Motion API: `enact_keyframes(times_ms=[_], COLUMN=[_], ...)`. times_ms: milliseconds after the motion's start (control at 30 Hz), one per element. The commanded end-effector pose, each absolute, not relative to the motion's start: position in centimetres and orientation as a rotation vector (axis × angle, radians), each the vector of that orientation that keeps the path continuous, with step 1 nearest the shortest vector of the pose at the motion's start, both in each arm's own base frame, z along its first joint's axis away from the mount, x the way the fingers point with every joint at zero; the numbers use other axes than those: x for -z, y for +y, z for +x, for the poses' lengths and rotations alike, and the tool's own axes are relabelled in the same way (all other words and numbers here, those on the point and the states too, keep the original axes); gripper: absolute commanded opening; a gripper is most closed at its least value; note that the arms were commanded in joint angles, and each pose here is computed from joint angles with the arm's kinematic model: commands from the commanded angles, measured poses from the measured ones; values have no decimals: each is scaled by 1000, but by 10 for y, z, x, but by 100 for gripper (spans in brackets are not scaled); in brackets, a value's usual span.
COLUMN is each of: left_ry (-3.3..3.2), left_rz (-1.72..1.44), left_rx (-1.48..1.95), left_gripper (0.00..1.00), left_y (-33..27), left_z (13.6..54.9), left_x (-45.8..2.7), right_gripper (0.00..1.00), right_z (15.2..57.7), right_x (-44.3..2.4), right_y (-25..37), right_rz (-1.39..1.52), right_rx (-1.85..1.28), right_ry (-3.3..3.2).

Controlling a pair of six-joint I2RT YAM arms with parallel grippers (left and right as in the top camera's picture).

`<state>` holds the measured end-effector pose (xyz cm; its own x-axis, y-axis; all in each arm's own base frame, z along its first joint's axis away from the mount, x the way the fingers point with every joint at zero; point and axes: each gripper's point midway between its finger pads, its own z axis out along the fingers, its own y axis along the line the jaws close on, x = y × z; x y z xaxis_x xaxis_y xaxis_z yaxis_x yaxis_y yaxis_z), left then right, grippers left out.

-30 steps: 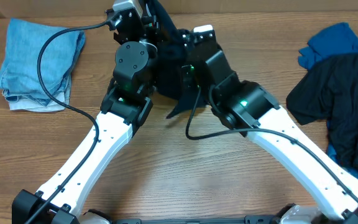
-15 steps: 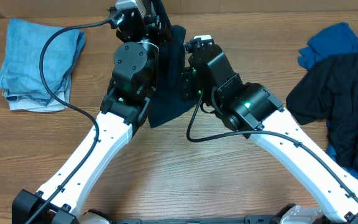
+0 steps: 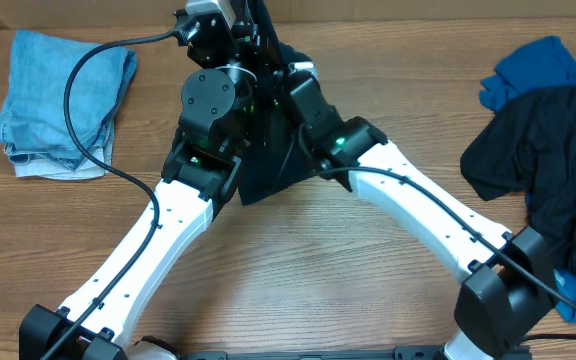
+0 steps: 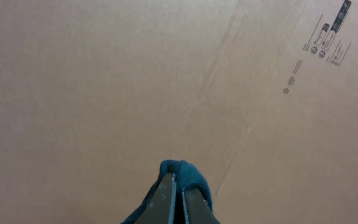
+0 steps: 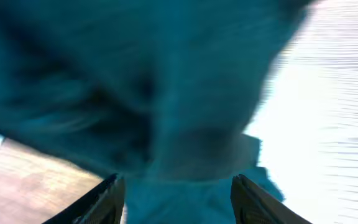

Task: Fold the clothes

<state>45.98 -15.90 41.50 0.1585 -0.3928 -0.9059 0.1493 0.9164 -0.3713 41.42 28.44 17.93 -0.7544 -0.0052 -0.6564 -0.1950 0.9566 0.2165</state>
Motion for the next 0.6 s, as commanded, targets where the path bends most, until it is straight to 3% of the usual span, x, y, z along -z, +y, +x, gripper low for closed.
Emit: enact_keyframes(times_ms=[0,233,400,567], left_ry=[1319,1334,1325,1325], left_rz=[-191,-189,-190,-184], left_rx=[400,395,399,403], left_gripper=[4,4,4,4], left_y=[-160,-160,-160,-161], left_z=[454,455,454,454], left_x=[-436,-433,-435,-435], right_gripper=[59,62,77,72], right_z=[436,443,447,451], right_x=[-187,-189,-187,-169], right_y=[250,247,262,274], right_rz=[-62,-82,-149,-173], right_rx=[-297,-394,-468,-510], right_ry=[2377,2382,2362,2382])
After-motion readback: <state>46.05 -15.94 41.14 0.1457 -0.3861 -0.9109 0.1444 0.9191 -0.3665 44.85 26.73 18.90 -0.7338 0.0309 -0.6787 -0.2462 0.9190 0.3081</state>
